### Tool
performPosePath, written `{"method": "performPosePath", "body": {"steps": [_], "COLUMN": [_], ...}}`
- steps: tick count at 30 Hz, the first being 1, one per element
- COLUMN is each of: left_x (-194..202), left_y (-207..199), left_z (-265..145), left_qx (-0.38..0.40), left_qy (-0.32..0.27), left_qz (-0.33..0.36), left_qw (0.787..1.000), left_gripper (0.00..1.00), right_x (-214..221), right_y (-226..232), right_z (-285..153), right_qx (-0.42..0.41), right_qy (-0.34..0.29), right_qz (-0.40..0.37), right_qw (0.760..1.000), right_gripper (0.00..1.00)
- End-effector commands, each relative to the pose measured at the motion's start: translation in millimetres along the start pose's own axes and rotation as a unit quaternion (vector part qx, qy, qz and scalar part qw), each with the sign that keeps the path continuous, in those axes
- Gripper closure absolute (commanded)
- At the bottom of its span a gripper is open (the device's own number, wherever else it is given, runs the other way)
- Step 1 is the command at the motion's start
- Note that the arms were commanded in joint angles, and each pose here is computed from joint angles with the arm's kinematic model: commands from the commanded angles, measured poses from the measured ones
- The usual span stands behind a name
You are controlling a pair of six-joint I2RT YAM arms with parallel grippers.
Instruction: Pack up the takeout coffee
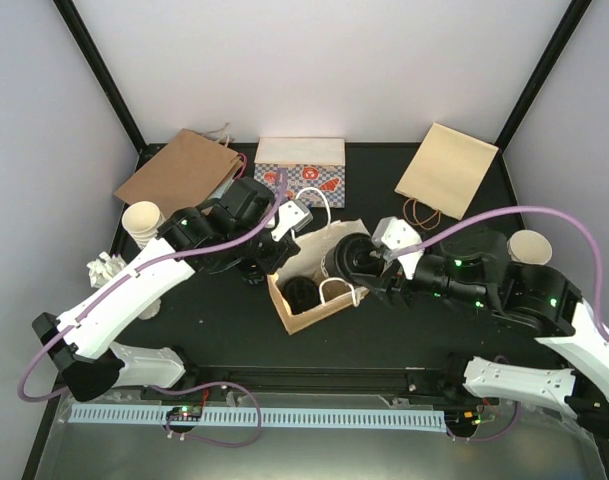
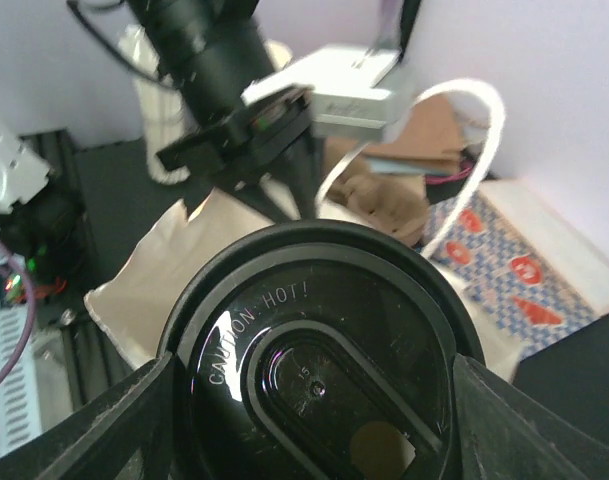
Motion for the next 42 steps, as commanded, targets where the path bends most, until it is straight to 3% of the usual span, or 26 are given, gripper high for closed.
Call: {"method": "performPosePath", "body": {"steps": [1,12,19,23,28,34,42], "left_x": [-16.1,2.7,12.0,26.0,40.0,41.5,43.2], "left_y": [-1.1,-14.0,-34.1,-49.6,-58.1,-67.9,-75.3], "left_z": [-13.9,1.2,-10.3,-12.0,-7.3,-7.2,-3.7], "left_qx": [-0.067,-0.137,-0.111,-0.082,-0.078,-0.074,-0.064], "left_qy": [-0.046,-0.055,-0.096,-0.113,-0.112,-0.118,-0.117], "left_qz": [0.063,0.165,0.177,0.194,0.196,0.195,0.192], "left_qw": [0.995,0.975,0.973,0.971,0.971,0.971,0.972], "left_gripper": [0.98,0.98,0.98,0.98,0.98,0.98,0.98], "right_x": [19.1,78.5,90.8,94.1,90.6,92.4,101.1], "right_y": [20.3,66.3,84.4,92.5,87.2,88.2,93.5], "right_z": [6.5,22.1,25.1,26.4,35.2,50.2,61.3], "right_qx": [-0.066,-0.171,-0.193,-0.175,-0.091,-0.029,-0.025], "right_qy": [0.015,0.067,0.075,0.080,0.094,0.126,0.140], "right_qz": [-0.011,-0.048,-0.114,-0.175,-0.241,-0.324,-0.349], "right_qw": [0.998,0.982,0.972,0.966,0.962,0.937,0.926], "right_gripper": [0.55,0.60,0.60,0.60,0.60,0.58,0.57]}}
Point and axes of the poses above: each gripper's point midway between its finger pads, its own z axis out along the fingers, its own y axis along the line the jaws close on, x = y × z, the point moved 5 cm from there along -z, back along the fingers, and after that the axes turned 8 degrees about -z, right-handed, at the moved point
